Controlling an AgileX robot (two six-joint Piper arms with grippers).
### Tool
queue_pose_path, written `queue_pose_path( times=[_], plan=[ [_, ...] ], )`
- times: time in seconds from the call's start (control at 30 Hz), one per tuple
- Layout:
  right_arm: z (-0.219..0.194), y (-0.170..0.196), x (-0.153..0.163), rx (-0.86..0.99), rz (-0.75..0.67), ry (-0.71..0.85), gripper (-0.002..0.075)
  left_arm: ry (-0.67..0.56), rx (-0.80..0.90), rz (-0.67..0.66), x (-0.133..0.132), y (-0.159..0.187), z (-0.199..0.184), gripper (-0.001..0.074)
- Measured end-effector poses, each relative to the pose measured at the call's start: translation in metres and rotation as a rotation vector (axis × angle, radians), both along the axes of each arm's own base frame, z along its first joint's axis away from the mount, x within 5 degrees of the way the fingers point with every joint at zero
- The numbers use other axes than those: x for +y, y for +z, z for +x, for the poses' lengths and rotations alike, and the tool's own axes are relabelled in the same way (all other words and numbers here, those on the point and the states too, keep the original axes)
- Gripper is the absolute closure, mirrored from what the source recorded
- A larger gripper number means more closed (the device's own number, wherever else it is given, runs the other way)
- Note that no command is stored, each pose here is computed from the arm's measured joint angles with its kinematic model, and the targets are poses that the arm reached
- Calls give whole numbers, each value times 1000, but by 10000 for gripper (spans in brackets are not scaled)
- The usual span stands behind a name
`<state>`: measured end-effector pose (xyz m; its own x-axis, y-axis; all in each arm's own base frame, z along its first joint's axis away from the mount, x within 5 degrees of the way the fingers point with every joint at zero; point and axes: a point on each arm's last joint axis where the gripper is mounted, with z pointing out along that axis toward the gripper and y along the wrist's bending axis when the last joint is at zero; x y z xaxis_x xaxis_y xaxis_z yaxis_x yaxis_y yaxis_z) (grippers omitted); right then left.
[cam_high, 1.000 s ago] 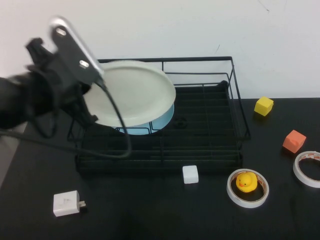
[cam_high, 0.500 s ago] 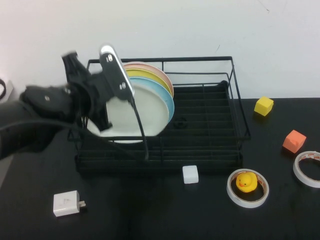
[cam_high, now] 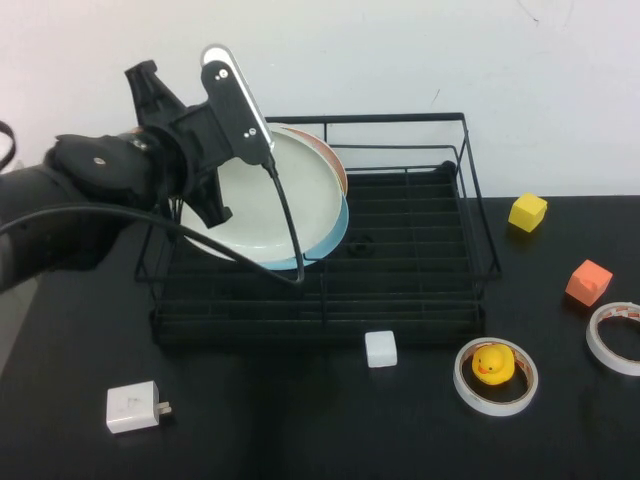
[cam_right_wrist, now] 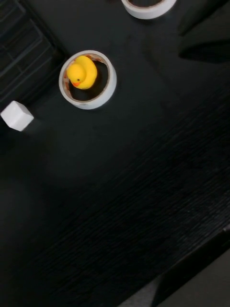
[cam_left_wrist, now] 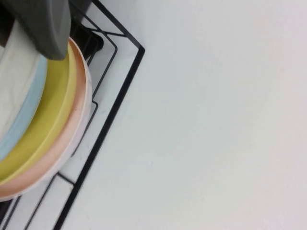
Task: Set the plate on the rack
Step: Place the plate on the rack
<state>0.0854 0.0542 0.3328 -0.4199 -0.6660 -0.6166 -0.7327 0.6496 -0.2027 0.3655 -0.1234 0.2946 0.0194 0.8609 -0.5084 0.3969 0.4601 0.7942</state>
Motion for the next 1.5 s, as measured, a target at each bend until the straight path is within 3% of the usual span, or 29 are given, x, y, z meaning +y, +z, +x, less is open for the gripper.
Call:
queue_pose_path(
  times=[0.2, 0.5, 0.9, 1.5],
  plan=[
    [1, 1, 0, -4, 13, -14, 728, 72, -18, -34, 2, -3, 11, 732],
    [6, 4, -1, -63, 15, -44, 728, 68, -87, -43, -1, 16, 19, 734],
    [8, 6, -2, -98, 12, -49, 728, 92, -65, -22, -6, -8, 39, 734],
    [12, 9, -3, -161, 1, -56, 728, 176, -132, -246, -4, -2, 43, 734]
  ],
)
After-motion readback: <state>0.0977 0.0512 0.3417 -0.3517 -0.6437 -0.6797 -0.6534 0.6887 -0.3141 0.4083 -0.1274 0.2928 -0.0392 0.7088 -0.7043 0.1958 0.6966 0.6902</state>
